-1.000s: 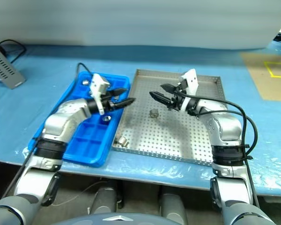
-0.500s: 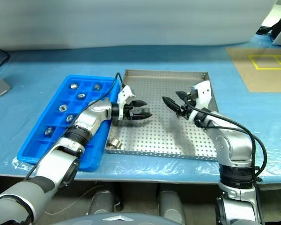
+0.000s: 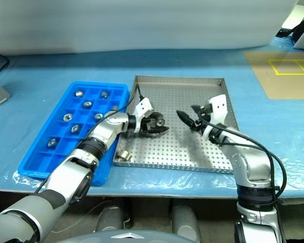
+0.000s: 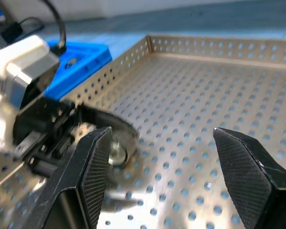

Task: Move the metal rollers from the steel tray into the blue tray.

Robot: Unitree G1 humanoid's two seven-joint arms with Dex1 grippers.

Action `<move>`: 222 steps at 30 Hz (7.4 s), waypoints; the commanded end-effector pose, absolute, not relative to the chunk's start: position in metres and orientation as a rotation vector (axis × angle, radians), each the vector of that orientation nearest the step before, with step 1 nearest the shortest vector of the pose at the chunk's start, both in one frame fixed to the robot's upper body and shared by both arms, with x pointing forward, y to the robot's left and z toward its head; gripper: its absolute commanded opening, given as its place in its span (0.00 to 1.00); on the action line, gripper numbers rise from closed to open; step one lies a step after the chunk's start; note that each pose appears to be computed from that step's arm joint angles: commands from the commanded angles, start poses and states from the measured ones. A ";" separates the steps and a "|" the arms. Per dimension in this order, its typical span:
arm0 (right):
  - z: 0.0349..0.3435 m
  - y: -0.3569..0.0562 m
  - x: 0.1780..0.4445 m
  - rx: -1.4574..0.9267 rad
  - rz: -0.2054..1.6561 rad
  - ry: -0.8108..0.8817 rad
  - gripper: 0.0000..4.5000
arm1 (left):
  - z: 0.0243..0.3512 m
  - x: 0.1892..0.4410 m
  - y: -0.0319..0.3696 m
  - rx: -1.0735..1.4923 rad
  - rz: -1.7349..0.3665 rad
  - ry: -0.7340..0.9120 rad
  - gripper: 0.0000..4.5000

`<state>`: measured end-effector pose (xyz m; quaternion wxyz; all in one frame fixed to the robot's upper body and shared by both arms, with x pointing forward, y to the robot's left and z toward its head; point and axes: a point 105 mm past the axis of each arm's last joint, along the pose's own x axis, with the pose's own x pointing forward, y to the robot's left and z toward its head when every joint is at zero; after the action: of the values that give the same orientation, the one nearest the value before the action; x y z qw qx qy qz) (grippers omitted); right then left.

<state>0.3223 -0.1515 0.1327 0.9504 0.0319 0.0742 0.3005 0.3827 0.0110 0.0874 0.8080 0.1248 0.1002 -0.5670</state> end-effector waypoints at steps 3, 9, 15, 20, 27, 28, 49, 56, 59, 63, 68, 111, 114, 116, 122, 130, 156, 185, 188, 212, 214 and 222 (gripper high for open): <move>0.126 -0.175 0.312 -0.005 0.597 0.182 0.80 | 0.091 0.388 0.020 0.283 -1.186 0.212 0.81; 0.115 -0.187 0.304 -0.041 0.602 0.230 0.80 | 0.093 0.389 0.023 0.272 -1.177 0.205 0.81; 0.108 -0.165 0.303 -0.043 0.648 0.230 0.80 | 0.099 0.389 0.024 0.252 -1.169 0.171 0.62; 0.096 -0.147 0.297 -0.051 0.681 0.240 0.80 | 0.101 0.392 0.026 0.248 -1.141 0.153 0.62; 0.081 -0.129 0.288 -0.047 0.706 0.232 0.80 | 0.115 0.387 0.034 0.204 -1.156 0.105 0.62; 0.080 -0.128 0.288 -0.049 0.708 0.232 0.80 | 0.112 0.385 0.036 0.210 -1.165 0.112 0.62; 0.112 -0.114 0.374 -0.151 0.719 0.088 0.80 | 0.179 0.361 0.108 -0.077 -1.070 0.019 0.62; 0.109 -0.099 0.373 -0.142 0.759 0.108 0.80 | 0.171 0.340 0.120 -0.047 -1.097 0.058 0.62; 0.111 -0.093 0.373 -0.135 0.765 0.104 0.80 | 0.175 0.343 0.130 -0.042 -1.061 0.055 0.62; 0.125 -0.092 0.378 -0.125 0.751 0.060 0.80 | 0.182 0.347 0.139 -0.034 -1.038 0.041 0.62; 0.165 -0.110 0.381 -0.093 0.725 -0.048 0.80 | 0.187 0.350 0.138 -0.029 -1.041 0.030 0.62; 0.112 -0.019 0.449 -0.132 0.556 0.132 0.80 | 0.172 0.347 0.121 -0.049 -0.979 0.026 0.62; 0.109 -0.021 0.449 -0.166 0.541 0.138 0.80 | 0.171 0.349 0.122 -0.041 -0.968 0.029 0.62; 0.109 -0.020 0.448 -0.161 0.556 0.133 0.76 | 0.171 0.350 0.122 -0.039 -0.964 0.030 0.61; 0.108 -0.015 0.446 -0.190 0.580 0.126 0.38 | 0.174 0.349 0.125 -0.034 -0.963 0.027 0.61; 0.131 -0.014 0.444 -0.099 0.663 0.056 0.36 | 0.197 0.307 0.146 0.073 -1.084 0.016 0.61; 0.142 0.058 0.277 0.111 1.670 0.427 0.36 | 0.169 0.218 0.205 0.191 -1.050 0.309 0.61; 0.192 0.023 0.310 0.086 1.451 0.211 1.00 | 0.181 0.249 0.190 0.140 -1.013 0.191 0.61; 0.208 -0.014 0.333 0.126 1.285 0.109 1.00 | 0.182 0.259 0.172 0.096 -1.037 0.149 0.61; 0.117 -0.266 0.375 -0.070 0.106 0.102 1.00 | 0.171 0.323 0.052 -0.010 -1.370 0.059 0.61; 0.107 -0.266 0.375 -0.066 0.102 0.121 1.00 | 0.170 0.324 0.049 -0.008 -1.380 0.056 0.61; 0.065 -0.266 0.379 -0.013 0.074 0.230 1.00 | 0.169 0.323 0.050 -0.008 -1.379 0.061 0.61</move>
<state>0.3824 -0.2548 0.0767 0.9937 -0.0074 0.0968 0.0564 0.3249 0.0501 0.1592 0.7736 -0.0170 0.0485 -0.6316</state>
